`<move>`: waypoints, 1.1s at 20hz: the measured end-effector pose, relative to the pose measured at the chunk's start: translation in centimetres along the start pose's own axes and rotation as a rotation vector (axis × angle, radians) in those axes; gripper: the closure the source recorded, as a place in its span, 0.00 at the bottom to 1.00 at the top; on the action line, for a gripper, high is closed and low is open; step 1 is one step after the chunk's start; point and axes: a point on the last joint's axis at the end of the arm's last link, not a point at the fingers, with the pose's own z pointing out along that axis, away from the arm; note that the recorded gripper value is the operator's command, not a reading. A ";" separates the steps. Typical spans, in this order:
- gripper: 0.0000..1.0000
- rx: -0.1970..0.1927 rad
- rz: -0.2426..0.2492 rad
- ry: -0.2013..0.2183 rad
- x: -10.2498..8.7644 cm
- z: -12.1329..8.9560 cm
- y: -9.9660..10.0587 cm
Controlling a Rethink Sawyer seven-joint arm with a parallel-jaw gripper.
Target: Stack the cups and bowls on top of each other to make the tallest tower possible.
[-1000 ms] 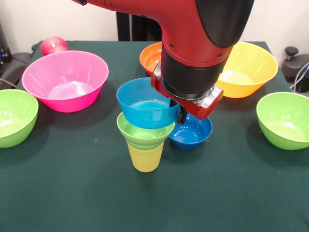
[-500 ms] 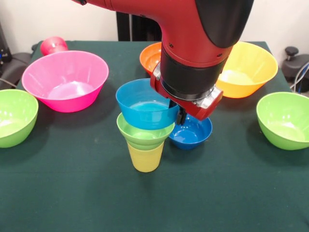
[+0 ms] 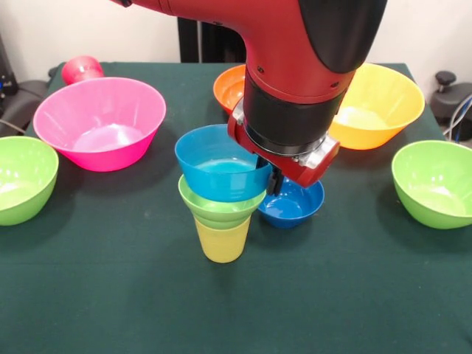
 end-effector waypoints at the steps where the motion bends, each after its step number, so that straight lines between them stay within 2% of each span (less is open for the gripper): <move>1: 1.00 -0.001 0.000 -0.002 0.0 0.0 0.0; 22: 1.00 0.022 0.013 0.039 1.0 1.2 -1.1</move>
